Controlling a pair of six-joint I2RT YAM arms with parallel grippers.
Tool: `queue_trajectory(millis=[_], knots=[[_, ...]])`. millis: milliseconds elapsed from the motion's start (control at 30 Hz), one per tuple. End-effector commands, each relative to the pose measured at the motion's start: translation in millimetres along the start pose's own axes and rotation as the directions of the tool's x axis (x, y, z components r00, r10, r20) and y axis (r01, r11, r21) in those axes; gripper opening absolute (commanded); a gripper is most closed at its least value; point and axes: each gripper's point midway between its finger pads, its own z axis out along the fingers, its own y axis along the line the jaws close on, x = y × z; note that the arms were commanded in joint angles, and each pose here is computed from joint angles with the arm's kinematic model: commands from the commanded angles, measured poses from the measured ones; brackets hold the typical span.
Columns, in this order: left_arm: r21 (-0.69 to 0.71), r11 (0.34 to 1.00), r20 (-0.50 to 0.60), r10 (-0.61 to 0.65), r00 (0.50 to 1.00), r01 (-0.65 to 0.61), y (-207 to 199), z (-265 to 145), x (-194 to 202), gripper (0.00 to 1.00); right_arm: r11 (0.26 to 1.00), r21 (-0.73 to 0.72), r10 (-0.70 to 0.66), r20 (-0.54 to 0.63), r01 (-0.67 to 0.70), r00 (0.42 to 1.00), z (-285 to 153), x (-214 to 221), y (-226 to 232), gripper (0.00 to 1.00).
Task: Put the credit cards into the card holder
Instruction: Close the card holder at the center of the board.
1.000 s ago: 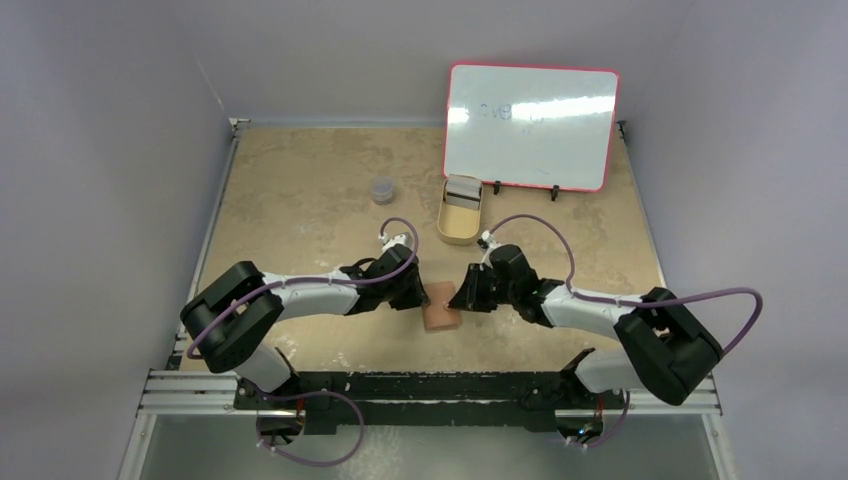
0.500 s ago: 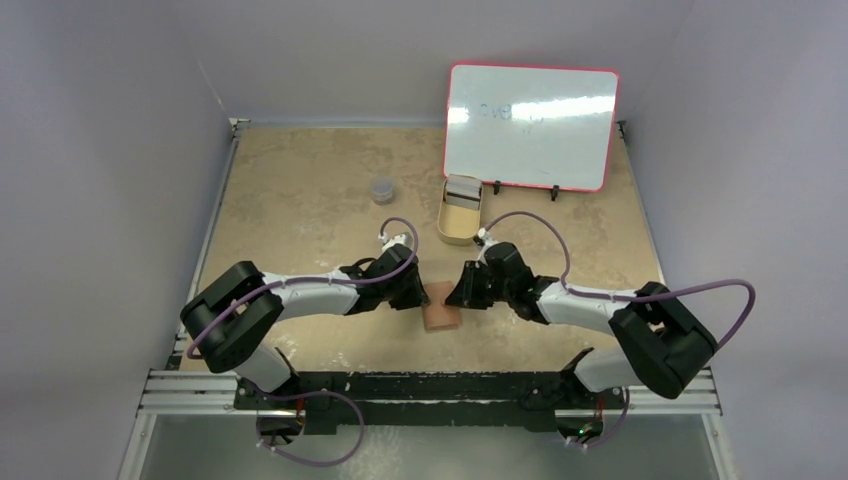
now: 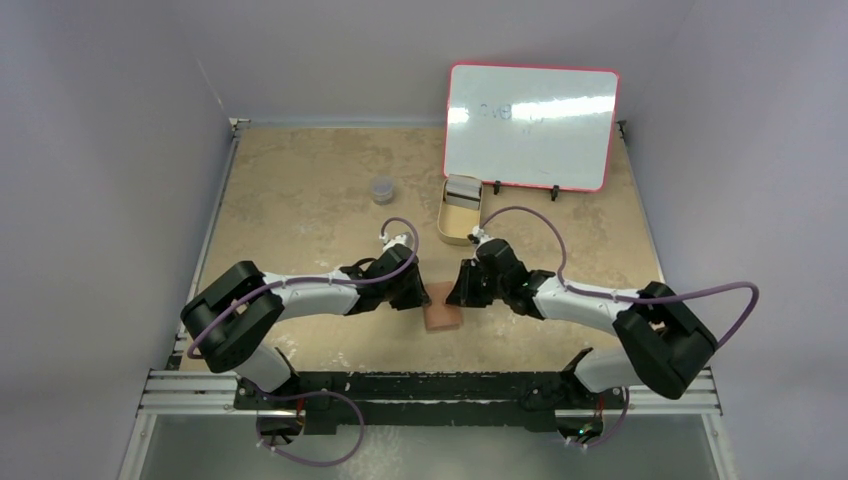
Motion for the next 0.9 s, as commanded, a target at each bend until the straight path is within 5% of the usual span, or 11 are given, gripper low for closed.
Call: queue_trajectory(millis=[0, 867], knots=[[0.035, 0.999, -0.003, 0.004, 1.0, -0.004, -7, 1, 1, 0.17, 0.999, -0.01, -0.035, 0.034, 0.036, 0.999, -17, -13, 14, 0.17], [0.029, 1.0, -0.005, 0.004, 1.0, -0.004, -4, 2, 3, 0.17, 0.999, 0.022, -0.05, 0.047, 0.049, 0.998, -2, -12, 1, 0.17]])
